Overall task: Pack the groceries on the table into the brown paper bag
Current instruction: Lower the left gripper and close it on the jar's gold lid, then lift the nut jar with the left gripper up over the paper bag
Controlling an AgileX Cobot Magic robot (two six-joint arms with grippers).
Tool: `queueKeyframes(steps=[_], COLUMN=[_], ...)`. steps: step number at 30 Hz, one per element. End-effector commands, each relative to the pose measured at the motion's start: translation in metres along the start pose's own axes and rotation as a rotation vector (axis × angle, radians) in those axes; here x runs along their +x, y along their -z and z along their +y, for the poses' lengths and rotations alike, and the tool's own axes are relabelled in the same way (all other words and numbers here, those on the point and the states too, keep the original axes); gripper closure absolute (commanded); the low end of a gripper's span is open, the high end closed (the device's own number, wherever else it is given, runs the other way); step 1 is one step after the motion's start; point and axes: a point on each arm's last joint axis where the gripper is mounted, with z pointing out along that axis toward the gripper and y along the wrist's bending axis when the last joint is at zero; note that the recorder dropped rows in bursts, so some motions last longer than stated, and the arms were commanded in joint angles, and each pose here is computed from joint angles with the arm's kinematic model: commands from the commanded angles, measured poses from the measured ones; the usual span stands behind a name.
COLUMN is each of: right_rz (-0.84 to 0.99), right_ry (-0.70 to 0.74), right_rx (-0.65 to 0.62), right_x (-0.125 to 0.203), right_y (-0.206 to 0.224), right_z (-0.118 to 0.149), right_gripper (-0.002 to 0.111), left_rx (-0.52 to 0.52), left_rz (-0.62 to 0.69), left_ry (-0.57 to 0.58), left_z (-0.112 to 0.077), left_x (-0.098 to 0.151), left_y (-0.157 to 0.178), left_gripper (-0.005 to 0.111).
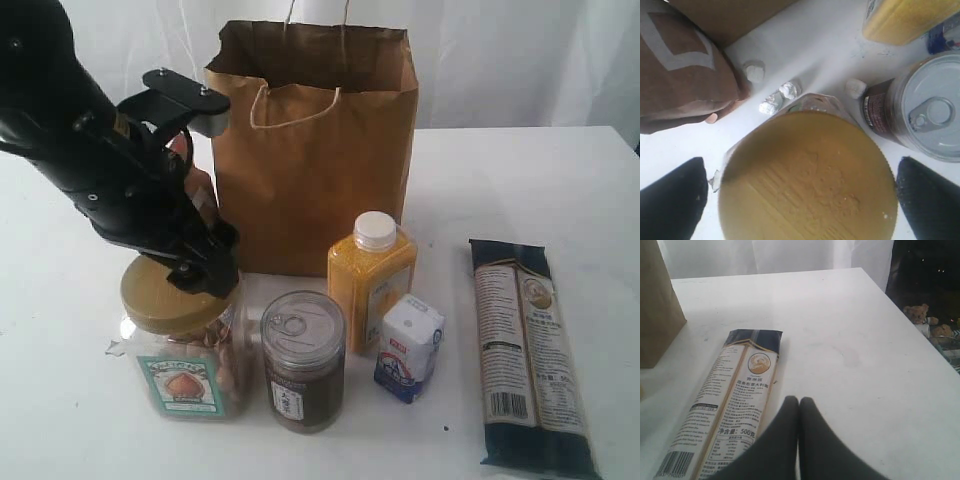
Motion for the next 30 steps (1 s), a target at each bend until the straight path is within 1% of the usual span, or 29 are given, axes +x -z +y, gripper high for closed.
queueKeyframes(steps=[1,5,19,20,22,23,24,25,26,27,28,29,30], right_rz=[-0.004,-0.004,-0.004,-0.004,-0.004,-0.004,-0.004,-0.004,-0.004,-0.004,-0.004,-0.004,-0.004], right_ry=[-0.004,-0.004,-0.004,-0.004,-0.004,-0.004,-0.004,-0.004,-0.004,-0.004,-0.004,-0.004,-0.004], right_rx=[0.001,0.001,0.001,0.001,0.001,0.001,0.001,0.001,0.001,0.001,0.001,0.001,0.001], right_x=[0.001,0.001,0.001,0.001,0.001,0.001,0.001,0.001,0.001,0.001,0.001,0.001,0.001], right_y=[0.000,0.000,0.000,0.000,0.000,0.000,0.000,0.000,0.000,0.000,0.000,0.000,0.000], right_z=[0.000,0.000,0.000,0.000,0.000,0.000,0.000,0.000,0.000,0.000,0.000,0.000,0.000], right_gripper=[0.108,0.108,0.108,0.108,0.108,0.108,0.108,0.108,0.108,0.108,0.108,0.108,0.108], left_rx=[0.011,0.017,0.028,0.027,0.026,0.026,0.026,0.027,0.027,0.027,0.027,0.026,0.026], left_rz=[0.061,0.111,0.212,0.215,0.220,0.222,0.222,0.225,0.226,0.229,0.229,0.223,0.220], left_ry=[-0.044,-0.044,-0.034,-0.023,-0.013,-0.013,-0.013,-0.011,-0.011,-0.011,-0.011,-0.012,-0.019], left_z=[-0.001,-0.001,-0.002,-0.002,-0.002,-0.002,-0.002,-0.002,-0.002,-0.002,-0.002,-0.002,-0.001], left_x=[-0.001,0.002,0.011,0.011,0.012,0.012,0.012,0.012,0.012,0.012,0.012,0.011,0.009], left_y=[-0.015,-0.021,-0.019,-0.019,-0.019,-0.019,-0.019,-0.019,-0.019,-0.019,-0.019,-0.018,-0.015], left_gripper=[0.002,0.002,0.002,0.003,0.008,0.022,0.031,0.051,0.061,0.078,0.086,0.100,0.107])
